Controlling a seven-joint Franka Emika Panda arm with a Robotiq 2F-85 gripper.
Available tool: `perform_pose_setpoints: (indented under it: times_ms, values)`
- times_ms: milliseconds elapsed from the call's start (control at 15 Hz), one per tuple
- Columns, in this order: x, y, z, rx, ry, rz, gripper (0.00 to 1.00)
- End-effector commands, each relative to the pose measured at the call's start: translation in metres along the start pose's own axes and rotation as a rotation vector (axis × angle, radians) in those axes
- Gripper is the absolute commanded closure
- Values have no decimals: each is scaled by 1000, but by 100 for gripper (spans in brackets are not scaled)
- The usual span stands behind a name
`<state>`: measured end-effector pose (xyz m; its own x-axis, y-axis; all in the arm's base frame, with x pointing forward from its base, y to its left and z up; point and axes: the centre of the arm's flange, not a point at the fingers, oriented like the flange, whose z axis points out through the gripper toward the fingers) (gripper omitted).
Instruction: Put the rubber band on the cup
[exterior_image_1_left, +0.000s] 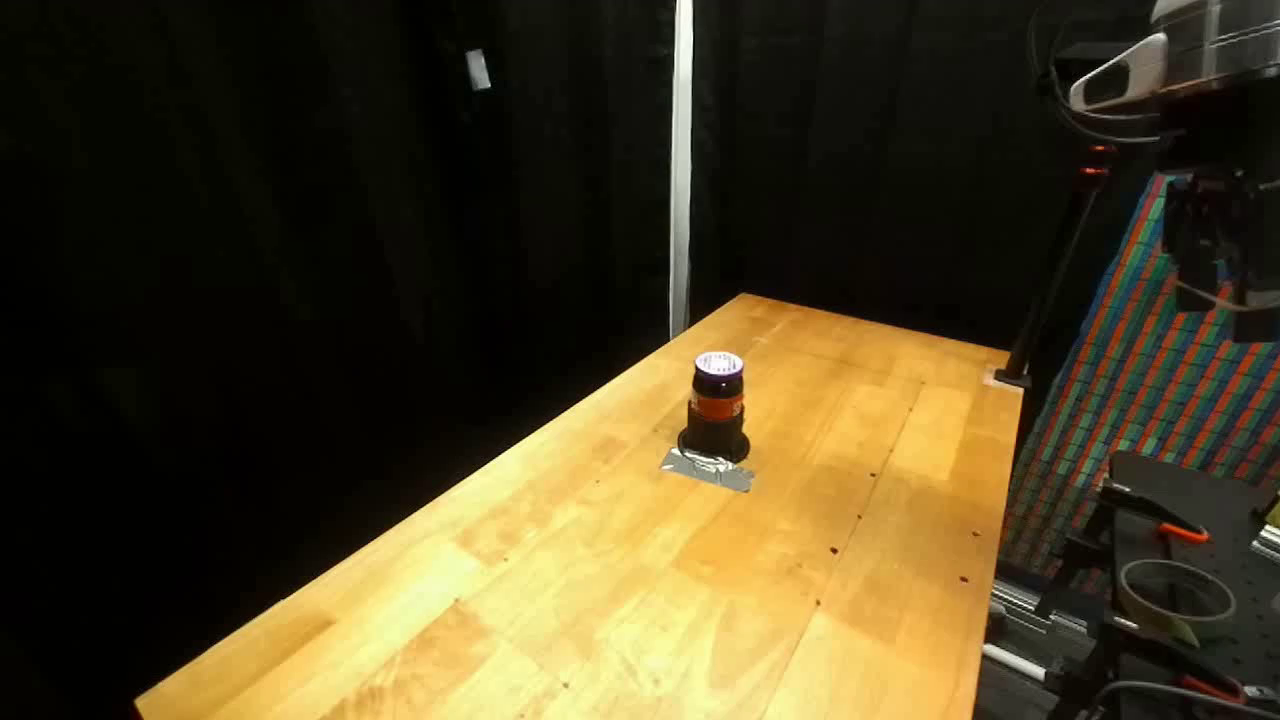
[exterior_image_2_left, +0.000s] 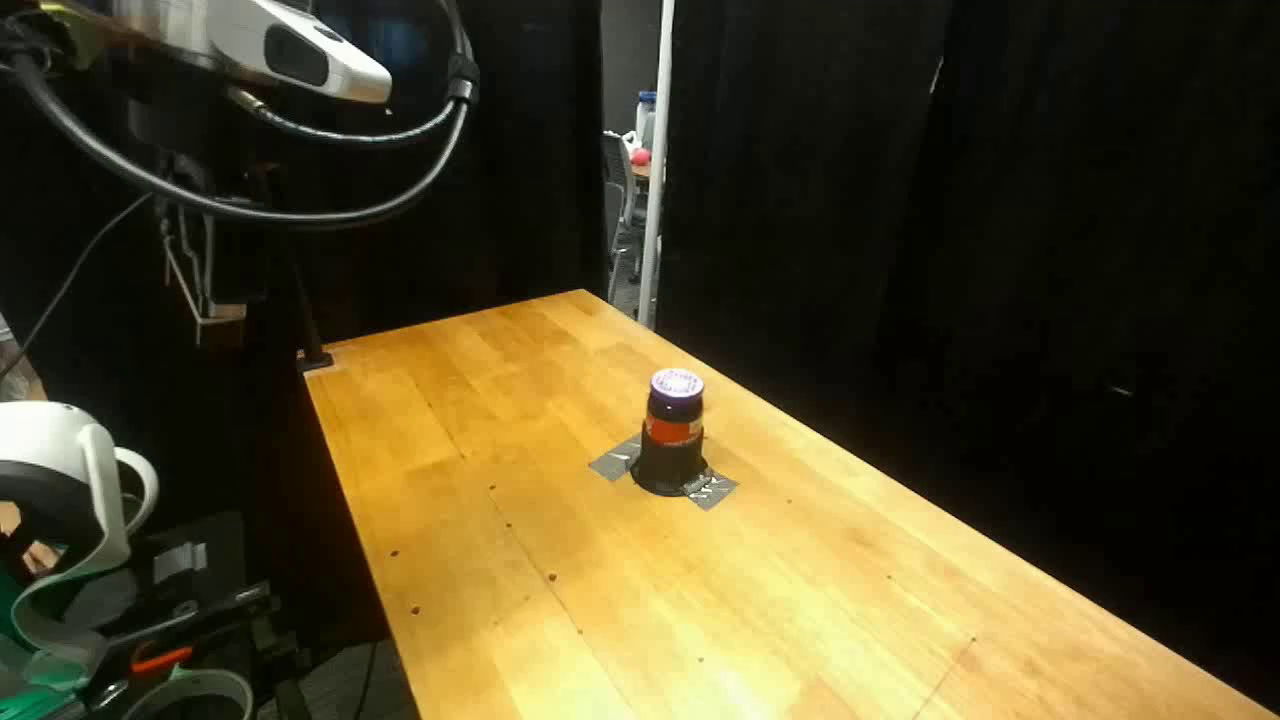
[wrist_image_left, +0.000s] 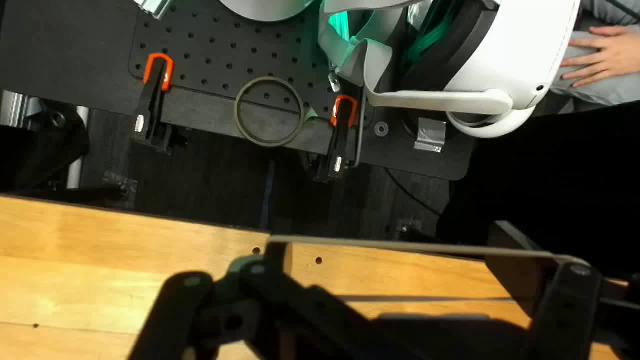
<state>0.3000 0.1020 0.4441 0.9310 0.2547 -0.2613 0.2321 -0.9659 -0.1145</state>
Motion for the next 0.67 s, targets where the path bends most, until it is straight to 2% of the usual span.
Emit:
perform_pose_setpoints:
  times_ms: [0,333,467,600]
  values:
    - [0,0,-1,0,2,0,0]
    - [0,0,-2,0,6,-1,0]
    - [28,-12,-14,-43,86,26,0]
    - [76,-33,-30,-105,195,60,0]
